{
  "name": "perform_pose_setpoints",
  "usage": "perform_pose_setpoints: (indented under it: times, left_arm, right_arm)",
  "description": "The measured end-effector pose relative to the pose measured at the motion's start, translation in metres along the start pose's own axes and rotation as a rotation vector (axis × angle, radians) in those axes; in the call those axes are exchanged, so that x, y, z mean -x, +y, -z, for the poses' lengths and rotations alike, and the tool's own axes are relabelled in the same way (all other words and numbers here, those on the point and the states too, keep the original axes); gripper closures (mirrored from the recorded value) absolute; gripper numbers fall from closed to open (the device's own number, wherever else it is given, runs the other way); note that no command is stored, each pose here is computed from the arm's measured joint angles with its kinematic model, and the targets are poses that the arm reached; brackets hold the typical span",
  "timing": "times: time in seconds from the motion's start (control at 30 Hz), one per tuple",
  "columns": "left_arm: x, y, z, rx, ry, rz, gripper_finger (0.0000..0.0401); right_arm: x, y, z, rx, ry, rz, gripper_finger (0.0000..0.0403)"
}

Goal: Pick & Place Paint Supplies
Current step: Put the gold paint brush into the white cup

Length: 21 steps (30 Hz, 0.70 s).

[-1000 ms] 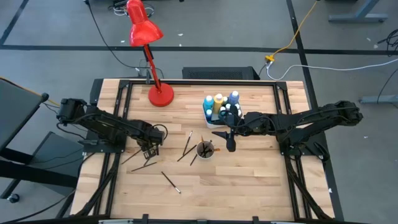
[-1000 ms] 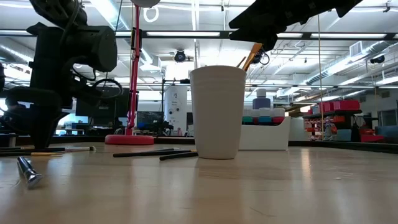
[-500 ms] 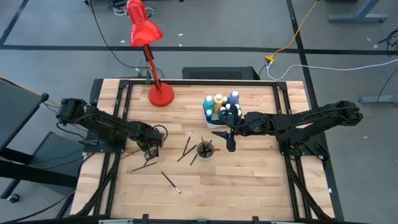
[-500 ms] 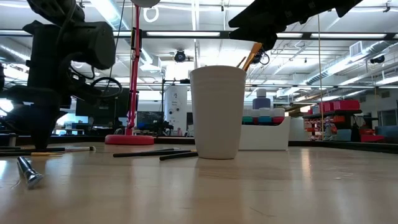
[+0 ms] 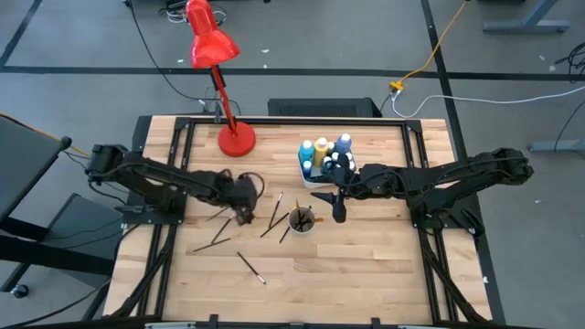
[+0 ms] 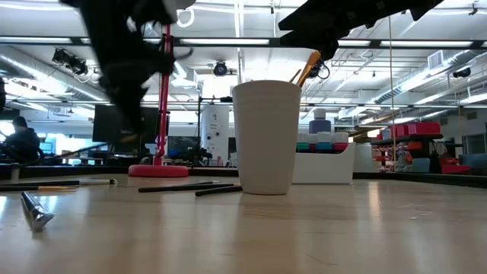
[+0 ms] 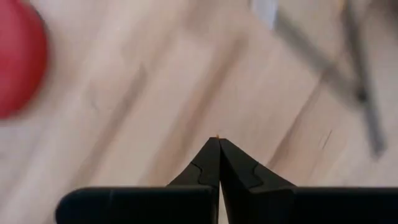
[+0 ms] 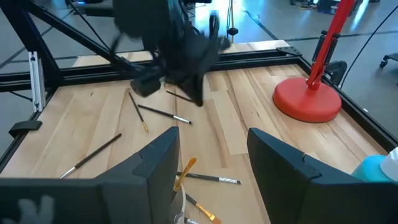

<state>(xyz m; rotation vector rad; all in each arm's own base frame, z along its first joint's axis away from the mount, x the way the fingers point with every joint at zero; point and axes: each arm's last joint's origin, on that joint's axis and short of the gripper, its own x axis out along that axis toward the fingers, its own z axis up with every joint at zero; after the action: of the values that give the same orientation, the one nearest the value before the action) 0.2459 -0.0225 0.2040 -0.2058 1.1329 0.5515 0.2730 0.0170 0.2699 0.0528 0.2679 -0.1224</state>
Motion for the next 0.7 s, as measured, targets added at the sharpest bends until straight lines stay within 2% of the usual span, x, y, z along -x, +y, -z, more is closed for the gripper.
perform_pose_setpoints:
  times: [0.2,0.27,0.47,0.57,0.7]
  left_arm:
    - [0.054,-0.012,-0.057,0.045,-0.391,-0.065,0.0396]
    - [0.069,-0.019,-0.072,0.037,-0.546,-0.050,0.0397]
    - [0.101,-0.041,-0.097,-0.067,-0.883,0.160,0.0396]
    - [0.112,-0.050,-0.099,-0.110,-0.976,0.259,0.0397]
    - [0.125,-0.060,-0.096,-0.142,-1.067,0.310,0.0395]
  right_arm:
    - [0.000,0.000,0.000,0.000,0.000,0.000,0.0208]
    - [0.000,0.000,0.000,0.000,0.001,0.000,0.0208]
    - [0.000,0.000,0.001,0.002,0.013,0.001,0.0208]
    - [0.000,0.000,0.002,0.003,0.018,0.002,0.0208]
    - [0.000,0.000,0.002,0.004,0.019,0.002,0.0208]
